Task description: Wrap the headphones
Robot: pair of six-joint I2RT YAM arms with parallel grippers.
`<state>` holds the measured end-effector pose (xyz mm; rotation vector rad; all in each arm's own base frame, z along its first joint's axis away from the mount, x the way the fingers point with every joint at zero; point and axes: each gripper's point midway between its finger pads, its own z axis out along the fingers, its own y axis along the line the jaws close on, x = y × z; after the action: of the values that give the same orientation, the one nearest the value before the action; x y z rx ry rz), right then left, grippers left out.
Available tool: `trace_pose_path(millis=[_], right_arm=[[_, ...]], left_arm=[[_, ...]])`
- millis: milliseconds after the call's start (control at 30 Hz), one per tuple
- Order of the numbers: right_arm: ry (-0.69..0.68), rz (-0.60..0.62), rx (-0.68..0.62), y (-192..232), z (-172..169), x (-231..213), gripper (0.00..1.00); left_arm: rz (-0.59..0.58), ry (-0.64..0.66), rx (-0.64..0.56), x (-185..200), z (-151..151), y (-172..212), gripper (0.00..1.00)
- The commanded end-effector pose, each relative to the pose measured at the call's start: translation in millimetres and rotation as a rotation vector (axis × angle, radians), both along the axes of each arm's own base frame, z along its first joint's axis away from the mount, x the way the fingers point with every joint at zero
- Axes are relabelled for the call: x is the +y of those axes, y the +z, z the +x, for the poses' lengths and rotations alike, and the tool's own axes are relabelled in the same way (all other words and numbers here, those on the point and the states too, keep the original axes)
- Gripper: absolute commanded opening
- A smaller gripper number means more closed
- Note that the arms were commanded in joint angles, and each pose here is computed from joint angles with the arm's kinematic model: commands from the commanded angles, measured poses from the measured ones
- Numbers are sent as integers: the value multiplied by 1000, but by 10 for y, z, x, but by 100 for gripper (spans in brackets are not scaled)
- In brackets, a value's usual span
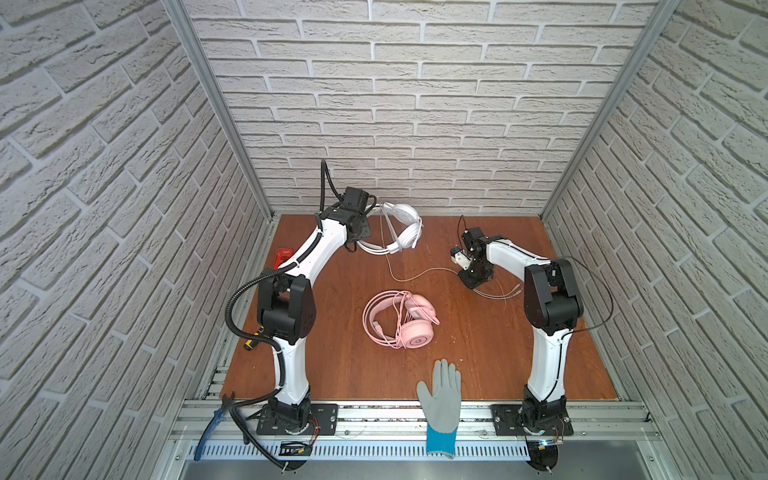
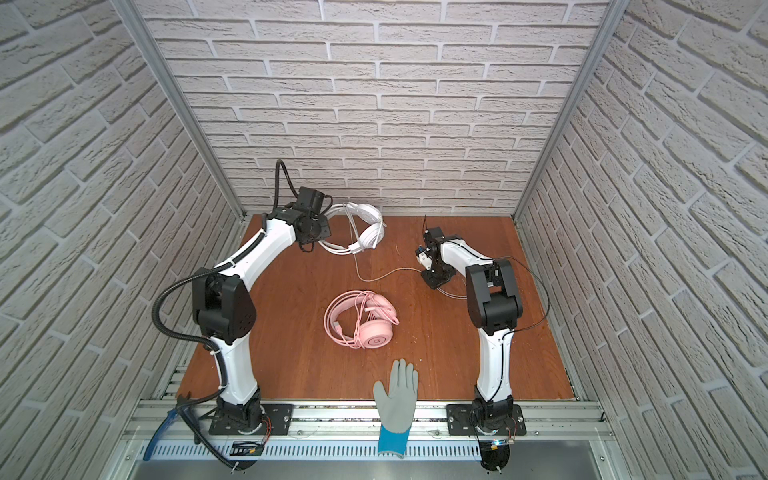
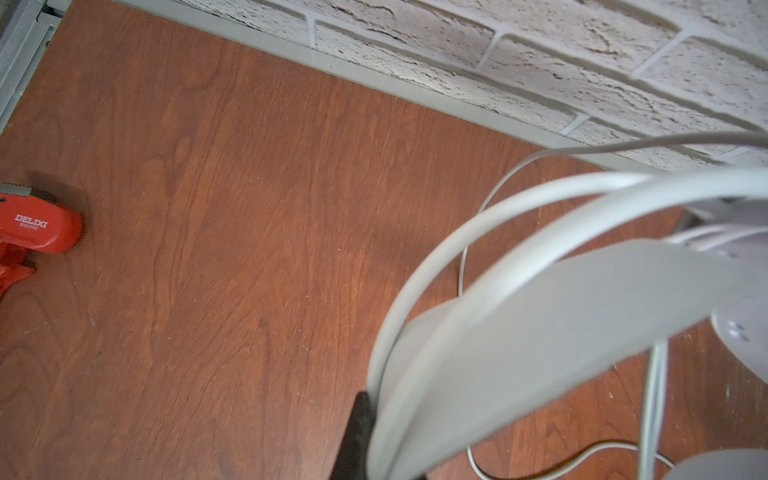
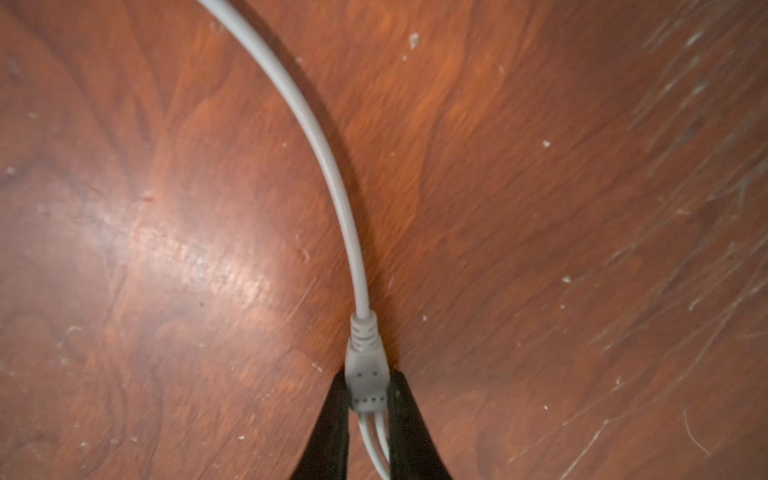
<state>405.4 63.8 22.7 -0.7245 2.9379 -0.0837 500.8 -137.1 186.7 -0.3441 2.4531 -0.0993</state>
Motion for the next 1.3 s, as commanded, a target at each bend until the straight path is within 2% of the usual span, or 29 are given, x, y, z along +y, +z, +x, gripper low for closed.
trace_pose_path(millis=[0, 167, 300, 567, 767, 900, 1067, 1267], right_arm=[[117, 112, -148, 468, 1, 246, 6], [313, 252, -301, 1083, -149, 522, 6], [468, 283, -382, 1489, -260, 635, 6], [677, 383, -522, 2153, -362, 901, 6], [758, 449, -623, 2514, -356, 1051, 6], [738, 475, -698, 2696, -234, 1105, 6], [602, 408, -808, 2873, 84, 987, 6], [503, 370, -863, 3032, 359, 882, 5]], left_arm=[[-57, 17, -81, -46, 173, 195, 0], [-53, 15, -79, -77, 219, 154, 0], [-39, 10, -78, -92, 270, 142, 0], [-24, -21, -70, -236, 348, 86, 0], [-2, -90, -74, -421, 382, 188, 0], [36, -149, -57, -554, 352, 184, 0], [86, -242, -41, -717, 268, 169, 0], [110, -369, -42, -920, 170, 211, 0]])
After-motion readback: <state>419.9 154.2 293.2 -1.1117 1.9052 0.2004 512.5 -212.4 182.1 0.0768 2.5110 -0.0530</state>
